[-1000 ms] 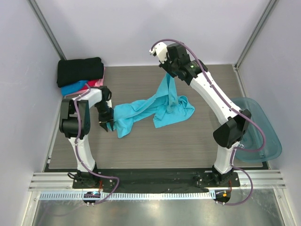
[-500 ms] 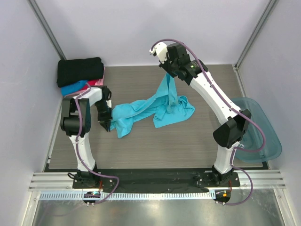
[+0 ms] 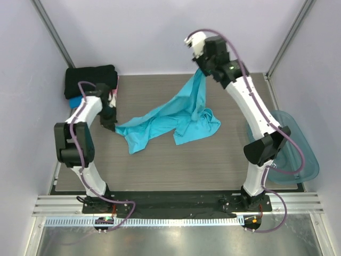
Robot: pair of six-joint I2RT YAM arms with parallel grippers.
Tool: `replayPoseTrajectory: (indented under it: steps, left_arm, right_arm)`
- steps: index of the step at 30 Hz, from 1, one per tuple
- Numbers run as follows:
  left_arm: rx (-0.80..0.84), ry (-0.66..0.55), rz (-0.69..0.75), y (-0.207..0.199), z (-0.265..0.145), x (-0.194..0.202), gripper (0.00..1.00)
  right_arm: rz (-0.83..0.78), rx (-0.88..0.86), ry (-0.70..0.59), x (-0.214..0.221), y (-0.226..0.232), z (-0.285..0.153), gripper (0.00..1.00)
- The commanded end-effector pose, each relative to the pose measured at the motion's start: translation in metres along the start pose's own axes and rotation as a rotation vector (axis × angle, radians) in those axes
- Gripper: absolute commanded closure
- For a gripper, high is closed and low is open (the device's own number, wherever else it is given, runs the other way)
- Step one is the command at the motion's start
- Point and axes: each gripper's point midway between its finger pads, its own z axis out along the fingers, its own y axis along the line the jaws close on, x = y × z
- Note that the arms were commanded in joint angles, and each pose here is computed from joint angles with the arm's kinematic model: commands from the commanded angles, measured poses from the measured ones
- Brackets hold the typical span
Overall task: Fold and stack the t-shirts
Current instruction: Flatten the tshirt out
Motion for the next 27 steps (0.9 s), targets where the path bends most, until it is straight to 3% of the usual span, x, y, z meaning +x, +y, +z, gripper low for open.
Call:
replayPoseTrajectory:
  steps: [1, 8, 15, 19, 27]
  left_arm:
    - [-0.043, -0.316, 0.053, 0.029, -0.085, -0.057, 1.00]
    - [-0.154, -0.580, 0.170, 0.053, -0.196, -0.072, 1.00]
    - [-0.193, -0.829, 0.157, 0.050, -0.301, -0.076, 1.00]
    - [-0.176, -0.945, 0.133, 0.044, -0.351, -0.065, 1.00]
    - [-0.184, -1.210, 0.166, 0.033, -0.441, -0.005, 1.00]
  right_arm:
    - [0.147, 0.179, -0.187, -0.048, -0.078, -0.051, 0.99]
    - [0.164, 0.298, -0.302, -0.065, -0.130, -0.107, 0.99]
    - [0.209, 0.337, -0.440, -0.085, -0.150, -0.179, 0.99]
    - [0.218, 0.303, -0.539, -0.092, -0.144, -0.232, 0.99]
    - [0.169, 0.280, -0.738, -0.087, -0.131, -0.360, 0.99]
